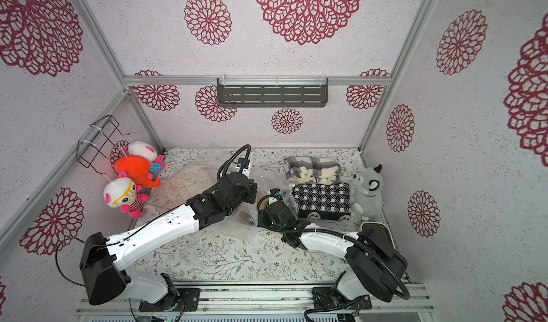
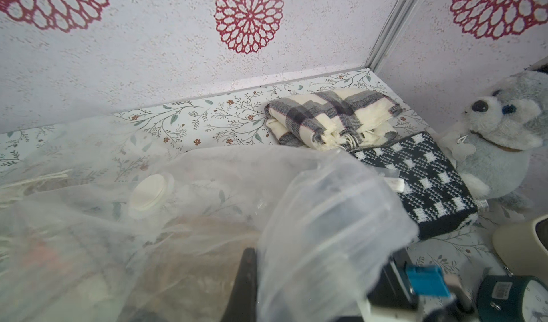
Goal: Take the scarf out of the vacuum bag
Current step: Take out the scarf from the vacuum bag, then adjust the scarf at the center of the board.
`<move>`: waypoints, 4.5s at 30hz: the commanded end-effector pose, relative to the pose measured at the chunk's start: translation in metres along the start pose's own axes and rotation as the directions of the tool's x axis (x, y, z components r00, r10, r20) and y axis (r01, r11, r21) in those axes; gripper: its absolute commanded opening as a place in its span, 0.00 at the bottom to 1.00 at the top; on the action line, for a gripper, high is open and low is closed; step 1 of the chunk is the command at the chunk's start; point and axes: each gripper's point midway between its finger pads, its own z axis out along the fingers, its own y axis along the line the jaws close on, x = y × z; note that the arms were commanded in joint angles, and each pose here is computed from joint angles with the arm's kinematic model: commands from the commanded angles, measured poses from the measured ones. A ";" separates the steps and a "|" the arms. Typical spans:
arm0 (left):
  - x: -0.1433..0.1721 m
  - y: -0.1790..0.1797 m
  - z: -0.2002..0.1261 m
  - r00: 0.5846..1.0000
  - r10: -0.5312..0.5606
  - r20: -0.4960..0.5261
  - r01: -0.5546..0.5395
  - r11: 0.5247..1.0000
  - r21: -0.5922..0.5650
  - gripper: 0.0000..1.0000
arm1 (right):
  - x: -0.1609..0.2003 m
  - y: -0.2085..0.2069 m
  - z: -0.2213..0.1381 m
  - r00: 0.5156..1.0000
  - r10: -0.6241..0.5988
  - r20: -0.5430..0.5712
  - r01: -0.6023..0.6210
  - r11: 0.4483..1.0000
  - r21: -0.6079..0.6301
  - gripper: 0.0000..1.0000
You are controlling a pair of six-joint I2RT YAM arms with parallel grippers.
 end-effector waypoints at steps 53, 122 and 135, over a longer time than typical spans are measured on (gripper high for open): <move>0.020 0.159 -0.059 0.988 -0.107 0.115 0.140 0.934 -0.328 0.00 | -0.002 -0.240 -0.175 0.959 0.277 -0.066 -0.120 0.604 0.788 0.00; 0.002 0.142 -0.046 0.983 -0.139 0.119 0.163 0.960 -0.226 0.00 | 0.039 -0.164 -0.036 0.940 0.167 -0.298 -0.021 0.900 0.436 0.58; -0.002 0.126 -0.045 0.985 -0.150 0.089 0.162 0.975 -0.152 0.00 | -0.070 -0.136 -0.059 0.995 0.059 -0.086 -0.020 0.915 0.402 0.68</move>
